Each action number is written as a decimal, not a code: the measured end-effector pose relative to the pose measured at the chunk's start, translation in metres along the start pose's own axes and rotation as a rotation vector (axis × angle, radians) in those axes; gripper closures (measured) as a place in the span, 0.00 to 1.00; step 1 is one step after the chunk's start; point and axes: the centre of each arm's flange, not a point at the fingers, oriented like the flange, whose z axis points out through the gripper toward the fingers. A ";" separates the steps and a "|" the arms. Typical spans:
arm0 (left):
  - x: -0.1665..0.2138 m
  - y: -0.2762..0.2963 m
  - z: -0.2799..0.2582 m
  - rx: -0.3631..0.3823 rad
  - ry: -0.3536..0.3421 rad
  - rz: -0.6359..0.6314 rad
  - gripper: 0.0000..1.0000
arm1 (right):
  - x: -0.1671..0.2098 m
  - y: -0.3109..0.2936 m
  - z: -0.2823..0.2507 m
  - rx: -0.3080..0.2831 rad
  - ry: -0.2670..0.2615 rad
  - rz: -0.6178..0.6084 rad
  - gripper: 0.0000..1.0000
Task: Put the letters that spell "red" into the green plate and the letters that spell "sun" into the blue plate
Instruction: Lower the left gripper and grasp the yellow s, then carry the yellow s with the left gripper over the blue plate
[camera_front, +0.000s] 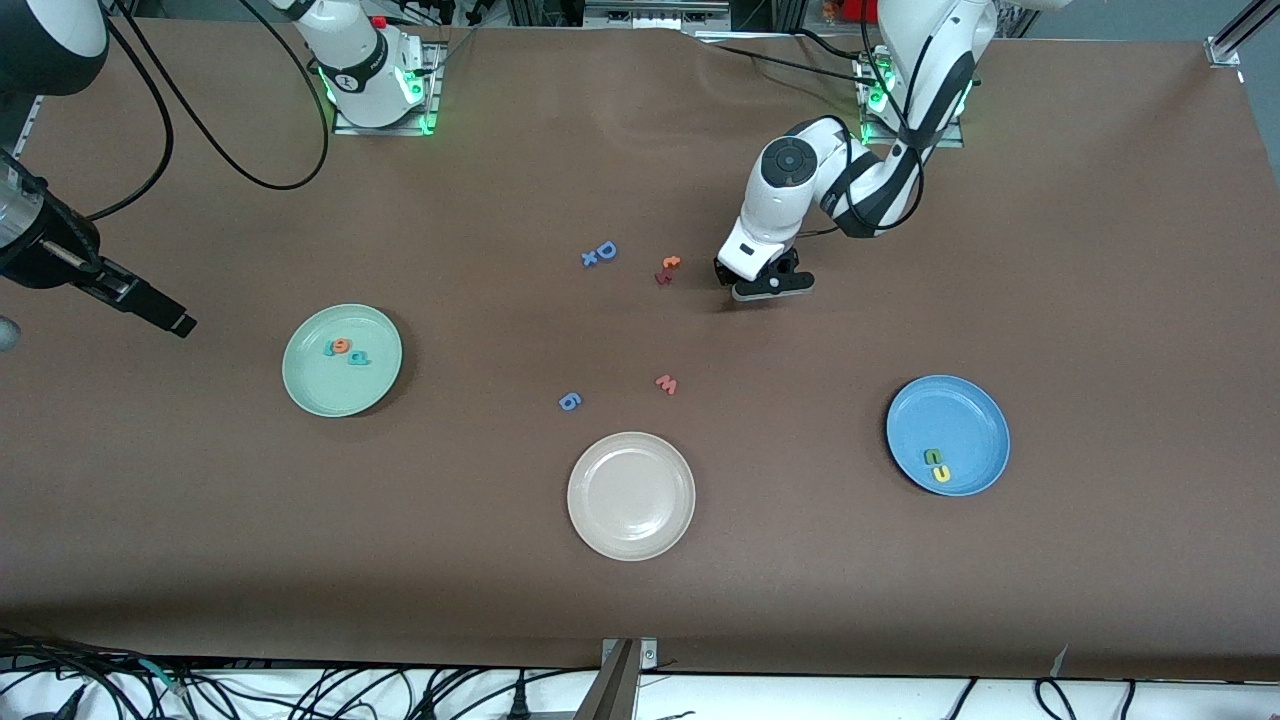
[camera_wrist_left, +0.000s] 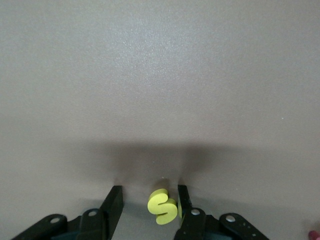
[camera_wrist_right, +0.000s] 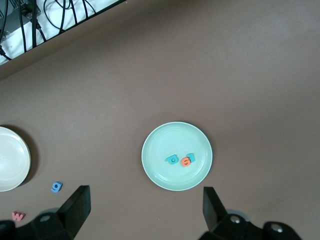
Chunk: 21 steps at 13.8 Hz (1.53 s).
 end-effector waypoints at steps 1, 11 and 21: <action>0.000 0.000 0.000 0.000 0.000 -0.005 0.48 | 0.000 0.000 0.001 0.001 0.001 -0.003 0.00; -0.001 0.002 -0.002 0.004 0.001 -0.017 0.63 | 0.000 0.000 0.001 0.001 0.002 -0.006 0.00; -0.001 0.003 -0.002 0.005 0.002 -0.015 0.74 | 0.000 0.000 0.001 0.001 0.002 -0.006 0.00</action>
